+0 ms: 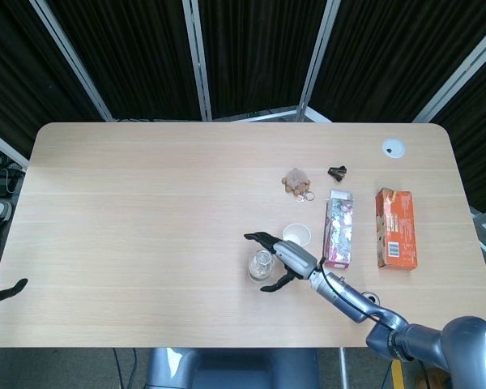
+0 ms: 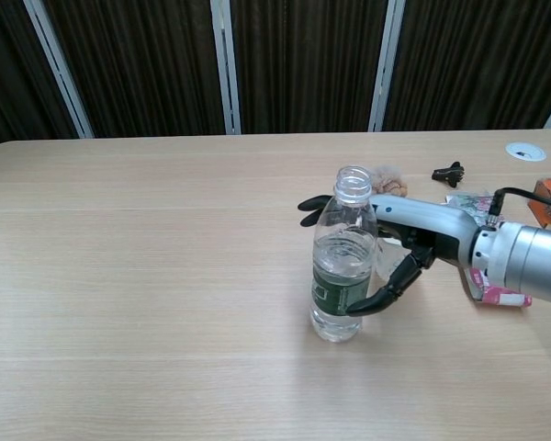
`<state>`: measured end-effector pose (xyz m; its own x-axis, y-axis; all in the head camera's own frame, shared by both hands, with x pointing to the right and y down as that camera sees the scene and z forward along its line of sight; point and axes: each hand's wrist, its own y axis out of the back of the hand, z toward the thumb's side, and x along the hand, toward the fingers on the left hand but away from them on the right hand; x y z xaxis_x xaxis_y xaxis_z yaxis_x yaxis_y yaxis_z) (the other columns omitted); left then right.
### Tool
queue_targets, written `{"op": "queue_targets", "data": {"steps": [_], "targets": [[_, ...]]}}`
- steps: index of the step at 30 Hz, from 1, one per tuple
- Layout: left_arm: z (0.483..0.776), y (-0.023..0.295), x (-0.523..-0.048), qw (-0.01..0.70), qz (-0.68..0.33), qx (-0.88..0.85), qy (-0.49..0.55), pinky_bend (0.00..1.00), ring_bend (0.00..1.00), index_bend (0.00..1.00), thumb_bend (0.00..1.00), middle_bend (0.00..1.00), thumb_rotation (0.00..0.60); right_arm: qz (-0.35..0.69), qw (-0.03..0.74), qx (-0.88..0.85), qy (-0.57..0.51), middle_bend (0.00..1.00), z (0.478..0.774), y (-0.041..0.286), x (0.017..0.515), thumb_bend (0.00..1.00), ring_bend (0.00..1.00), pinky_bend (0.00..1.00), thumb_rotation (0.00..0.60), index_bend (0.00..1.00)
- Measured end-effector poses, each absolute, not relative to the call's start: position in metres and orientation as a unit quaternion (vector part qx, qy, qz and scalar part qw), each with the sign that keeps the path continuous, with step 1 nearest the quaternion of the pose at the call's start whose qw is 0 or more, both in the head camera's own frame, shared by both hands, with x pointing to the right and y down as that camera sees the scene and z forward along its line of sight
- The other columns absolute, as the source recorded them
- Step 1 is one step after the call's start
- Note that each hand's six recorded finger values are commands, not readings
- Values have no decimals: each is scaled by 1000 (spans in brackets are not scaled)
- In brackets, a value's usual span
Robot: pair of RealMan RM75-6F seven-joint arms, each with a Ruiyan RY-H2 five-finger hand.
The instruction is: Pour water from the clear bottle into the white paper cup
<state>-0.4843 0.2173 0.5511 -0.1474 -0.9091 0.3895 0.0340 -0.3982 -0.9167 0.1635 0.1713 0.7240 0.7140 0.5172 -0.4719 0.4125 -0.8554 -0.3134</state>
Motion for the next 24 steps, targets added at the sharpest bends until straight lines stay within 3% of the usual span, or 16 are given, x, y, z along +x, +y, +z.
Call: {"op": "queue_targets", "data": {"steps": [11,21,24], "targets": [[550,217,-486,366,-640,-538,410,0,0,0,0,0,600,282,73,-919,-266,151,729,167,151,0,82,154,600,2],[551,217,-486,364,-640,-540,408,0,0,0,0,0,600,284,56,-918,-272,285,731,168,152,1,192,156,600,127],[550,217,-486,364,-640,-539,409,0,0,0,0,0,600,286,56,-918,-271,320,732,169,152,50,212,158,600,169]]}}
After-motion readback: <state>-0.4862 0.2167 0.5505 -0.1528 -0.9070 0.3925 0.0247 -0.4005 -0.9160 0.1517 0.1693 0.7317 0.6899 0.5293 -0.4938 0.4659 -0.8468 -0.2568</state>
